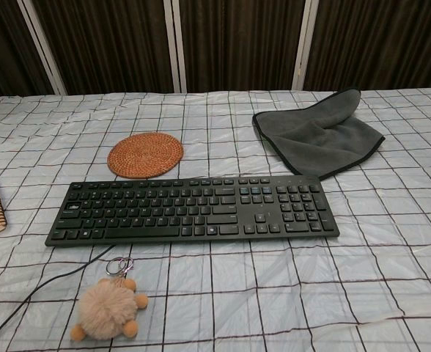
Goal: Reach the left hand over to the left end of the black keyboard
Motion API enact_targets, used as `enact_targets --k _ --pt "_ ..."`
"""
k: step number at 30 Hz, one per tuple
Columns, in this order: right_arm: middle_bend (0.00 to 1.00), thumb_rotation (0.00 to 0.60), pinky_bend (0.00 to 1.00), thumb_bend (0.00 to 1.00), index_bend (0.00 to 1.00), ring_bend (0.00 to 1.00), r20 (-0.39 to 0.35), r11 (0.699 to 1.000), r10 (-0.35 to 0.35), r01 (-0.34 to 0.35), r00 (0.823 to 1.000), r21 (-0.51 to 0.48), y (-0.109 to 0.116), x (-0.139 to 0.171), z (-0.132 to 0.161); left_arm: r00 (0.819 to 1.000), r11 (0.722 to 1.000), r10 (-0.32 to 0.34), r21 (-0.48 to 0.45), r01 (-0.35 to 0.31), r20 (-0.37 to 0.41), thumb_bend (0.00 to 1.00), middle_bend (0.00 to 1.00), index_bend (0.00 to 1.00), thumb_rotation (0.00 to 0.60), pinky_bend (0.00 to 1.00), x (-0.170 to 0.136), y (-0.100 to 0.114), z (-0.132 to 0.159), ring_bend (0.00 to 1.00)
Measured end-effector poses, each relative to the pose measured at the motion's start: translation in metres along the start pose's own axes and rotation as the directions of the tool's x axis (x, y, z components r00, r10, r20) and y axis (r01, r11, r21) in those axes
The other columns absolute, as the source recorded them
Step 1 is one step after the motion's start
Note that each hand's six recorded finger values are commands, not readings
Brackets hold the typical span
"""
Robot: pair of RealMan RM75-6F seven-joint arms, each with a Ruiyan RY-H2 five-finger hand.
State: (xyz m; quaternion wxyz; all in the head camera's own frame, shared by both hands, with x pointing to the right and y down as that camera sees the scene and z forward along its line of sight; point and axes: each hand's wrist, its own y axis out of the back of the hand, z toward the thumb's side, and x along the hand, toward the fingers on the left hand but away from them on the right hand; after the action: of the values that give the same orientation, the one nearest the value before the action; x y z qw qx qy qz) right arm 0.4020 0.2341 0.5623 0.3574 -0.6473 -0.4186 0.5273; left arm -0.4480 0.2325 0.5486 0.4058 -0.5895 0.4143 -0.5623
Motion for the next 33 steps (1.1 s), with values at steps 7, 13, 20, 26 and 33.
enact_targets --k 7,13,20,26,33 --pt "0.00 0.600 0.00 0.04 0.05 0.00 0.002 1.000 0.000 0.000 1.000 -0.001 0.0002 0.0005 0.0000 1.000 1.000 -0.001 0.001 0.001 0.001 0.00 0.00 0.00 0.600 0.00 -0.0008 0.0002 0.0003 0.00" --pt "0.00 0.600 0.00 0.04 0.05 0.00 0.002 1.000 -0.003 0.003 1.000 -0.001 0.0010 0.0015 0.0004 1.000 1.000 -0.003 0.003 0.003 0.005 0.00 0.00 0.00 0.600 0.00 -0.0017 0.0006 0.0012 0.00" --pt "0.00 0.600 0.00 0.04 0.05 0.00 0.006 1.000 0.001 -0.001 1.000 0.001 -0.0003 0.0005 0.0002 1.000 1.000 -0.009 0.004 0.009 0.015 0.00 0.00 0.00 0.600 0.00 -0.0015 -0.0006 0.0030 0.00" --pt "0.00 0.600 0.00 0.04 0.05 0.00 0.012 1.000 0.010 -0.010 1.000 -0.002 -0.0019 -0.0002 -0.0014 0.999 1.000 -0.028 -0.003 0.028 0.016 0.00 0.00 0.00 0.600 0.00 -0.0004 -0.0036 0.0043 0.00" --pt "0.00 0.600 0.00 0.04 0.05 0.00 0.011 1.000 0.015 -0.015 1.000 -0.002 -0.0019 0.0004 -0.0009 0.999 0.999 -0.047 0.012 0.046 0.013 0.00 0.00 0.00 0.600 0.00 -0.0015 -0.0065 0.0044 0.00"
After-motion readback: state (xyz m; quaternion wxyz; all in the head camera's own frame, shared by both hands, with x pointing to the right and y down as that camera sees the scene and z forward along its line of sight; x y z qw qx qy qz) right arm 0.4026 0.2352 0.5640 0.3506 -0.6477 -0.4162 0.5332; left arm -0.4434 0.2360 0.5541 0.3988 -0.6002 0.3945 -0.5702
